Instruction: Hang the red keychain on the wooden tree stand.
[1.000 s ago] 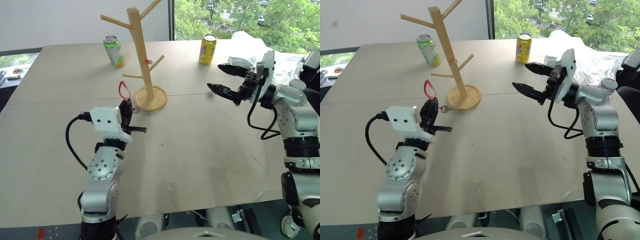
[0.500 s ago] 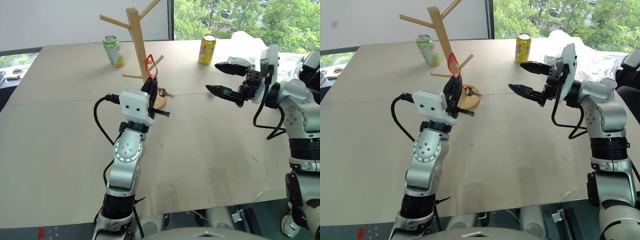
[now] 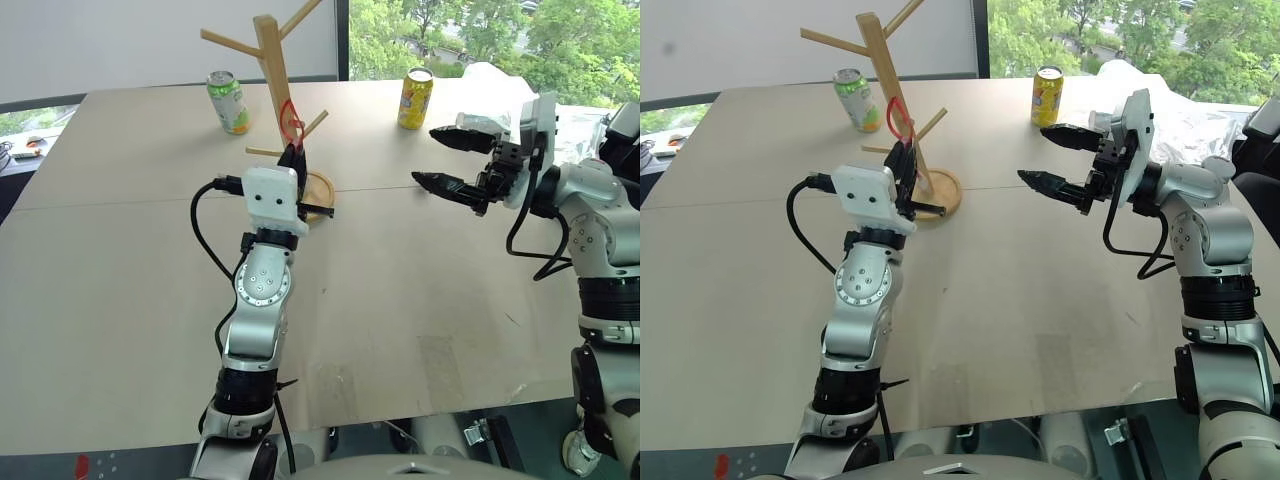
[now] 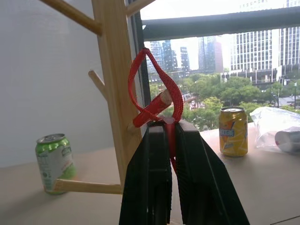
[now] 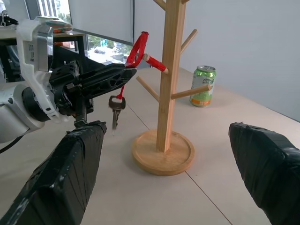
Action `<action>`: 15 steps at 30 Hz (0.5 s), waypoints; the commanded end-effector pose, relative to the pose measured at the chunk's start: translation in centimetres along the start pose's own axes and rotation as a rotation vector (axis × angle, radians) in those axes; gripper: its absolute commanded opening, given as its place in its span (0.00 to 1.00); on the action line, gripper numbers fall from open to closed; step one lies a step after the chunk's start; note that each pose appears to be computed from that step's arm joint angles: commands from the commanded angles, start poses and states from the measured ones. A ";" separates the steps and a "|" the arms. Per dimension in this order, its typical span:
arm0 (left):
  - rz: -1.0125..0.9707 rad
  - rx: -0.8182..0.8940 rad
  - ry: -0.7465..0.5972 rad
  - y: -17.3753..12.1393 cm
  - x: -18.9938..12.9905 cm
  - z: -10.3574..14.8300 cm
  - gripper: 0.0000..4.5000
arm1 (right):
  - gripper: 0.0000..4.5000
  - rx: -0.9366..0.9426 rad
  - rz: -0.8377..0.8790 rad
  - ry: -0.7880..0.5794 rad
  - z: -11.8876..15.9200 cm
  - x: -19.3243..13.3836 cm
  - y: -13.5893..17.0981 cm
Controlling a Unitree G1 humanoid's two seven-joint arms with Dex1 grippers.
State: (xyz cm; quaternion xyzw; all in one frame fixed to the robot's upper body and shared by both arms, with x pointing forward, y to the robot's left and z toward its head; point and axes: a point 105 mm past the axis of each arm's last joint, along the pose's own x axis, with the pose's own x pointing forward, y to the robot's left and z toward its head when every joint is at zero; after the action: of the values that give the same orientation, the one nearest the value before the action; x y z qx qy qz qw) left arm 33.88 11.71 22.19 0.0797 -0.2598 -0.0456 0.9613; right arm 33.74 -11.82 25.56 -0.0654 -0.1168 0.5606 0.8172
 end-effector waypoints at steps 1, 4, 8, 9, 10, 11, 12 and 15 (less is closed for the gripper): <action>0.020 0.012 -0.008 0.1 0.8 0.3 0.01 | 1.00 -0.053 0.000 -0.016 1.1 -0.3 -0.1; 0.014 0.009 -0.015 -0.1 1.1 0.5 0.01 | 1.00 -0.057 -0.001 -0.017 1.1 -0.2 -0.1; -0.005 -0.016 -0.067 -0.8 1.2 1.5 0.01 | 1.00 -0.063 0.001 -0.022 1.2 -0.2 0.0; -0.012 -0.026 -0.079 -0.9 1.0 1.7 0.01 | 1.00 -0.063 0.001 -0.023 1.2 -0.3 0.0; -0.022 -0.028 -0.088 -1.1 0.9 1.8 0.01 | 1.00 -0.063 0.000 -0.022 1.2 -0.3 0.0; -0.027 -0.021 -0.094 -1.2 0.7 1.9 0.01 | 1.00 -0.063 -0.002 -0.022 1.1 -0.3 0.0; -0.030 -0.016 -0.098 -1.2 0.6 1.9 0.01 | 1.00 -0.063 -0.003 -0.021 1.1 -0.3 0.0; -0.033 -0.026 -0.140 -1.0 0.0 2.6 0.01 | 1.00 -0.065 -0.006 -0.024 1.2 -0.4 -0.1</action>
State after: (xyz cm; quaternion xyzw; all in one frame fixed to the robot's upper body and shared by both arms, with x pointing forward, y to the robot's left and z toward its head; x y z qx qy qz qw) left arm 33.97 10.83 22.18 0.0718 -0.2730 -0.0602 0.9574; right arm 33.81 -11.89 25.57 -0.0736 -0.1200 0.5569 0.8186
